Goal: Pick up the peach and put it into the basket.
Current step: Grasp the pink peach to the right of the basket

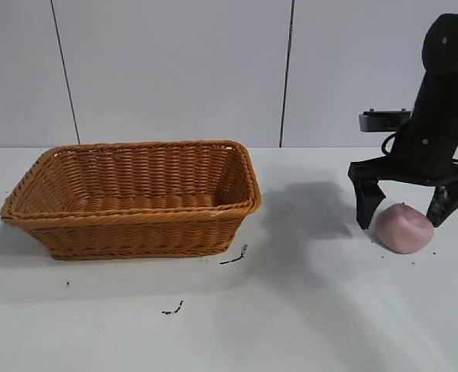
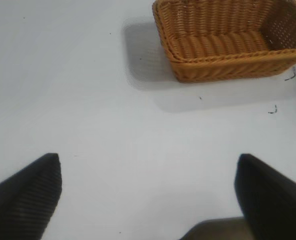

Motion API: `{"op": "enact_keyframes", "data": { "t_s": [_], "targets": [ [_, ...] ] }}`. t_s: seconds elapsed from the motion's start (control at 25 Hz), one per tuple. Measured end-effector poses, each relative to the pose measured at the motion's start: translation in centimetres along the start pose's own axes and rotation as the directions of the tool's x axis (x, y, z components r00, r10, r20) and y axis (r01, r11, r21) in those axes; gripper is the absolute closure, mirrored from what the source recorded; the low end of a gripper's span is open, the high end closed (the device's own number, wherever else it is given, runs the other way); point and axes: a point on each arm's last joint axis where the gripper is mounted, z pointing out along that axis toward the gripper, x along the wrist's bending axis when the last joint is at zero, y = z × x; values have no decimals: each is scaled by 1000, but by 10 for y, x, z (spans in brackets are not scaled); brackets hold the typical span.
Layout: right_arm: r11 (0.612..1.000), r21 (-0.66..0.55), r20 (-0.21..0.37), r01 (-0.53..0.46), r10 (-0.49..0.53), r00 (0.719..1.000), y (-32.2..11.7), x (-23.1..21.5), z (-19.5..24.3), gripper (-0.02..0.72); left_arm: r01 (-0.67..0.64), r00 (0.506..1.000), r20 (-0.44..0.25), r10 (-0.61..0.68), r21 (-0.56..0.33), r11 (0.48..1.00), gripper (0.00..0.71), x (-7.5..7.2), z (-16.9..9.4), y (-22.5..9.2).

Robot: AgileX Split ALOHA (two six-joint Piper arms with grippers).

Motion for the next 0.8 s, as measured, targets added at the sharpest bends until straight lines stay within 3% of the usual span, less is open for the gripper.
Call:
{"op": "enact_keyframes", "data": {
  "t_s": [0.36, 0.48, 0.52, 0.6, 0.68, 0.8],
  "targets": [
    [999, 33, 2, 3, -3, 1000, -3, 0, 0, 31, 0, 1000, 0, 0, 0, 1000, 18, 0, 0, 0],
    [999, 37, 14, 15, -16, 1000, -3, -1, 0, 244, 0, 1000, 0, 0, 0, 1000, 18, 0, 0, 0],
    [999, 38, 14, 15, -16, 1000, -3, -1, 0, 379, 0, 1000, 0, 0, 0, 1000, 18, 0, 0, 0],
    [999, 40, 21, 22, -23, 1000, -3, -2, 0, 560, 0, 1000, 0, 0, 0, 1000, 18, 0, 0, 0],
    [999, 32, 23, 23, -24, 999, -2, -2, -3, 629, 0, 1000, 0, 0, 0, 1000, 18, 0, 0, 0],
    [999, 24, 25, 27, -28, 999, -2, -2, -9, 659, 0, 1000, 0, 0, 0, 1000, 18, 0, 0, 0]
  ]
}}
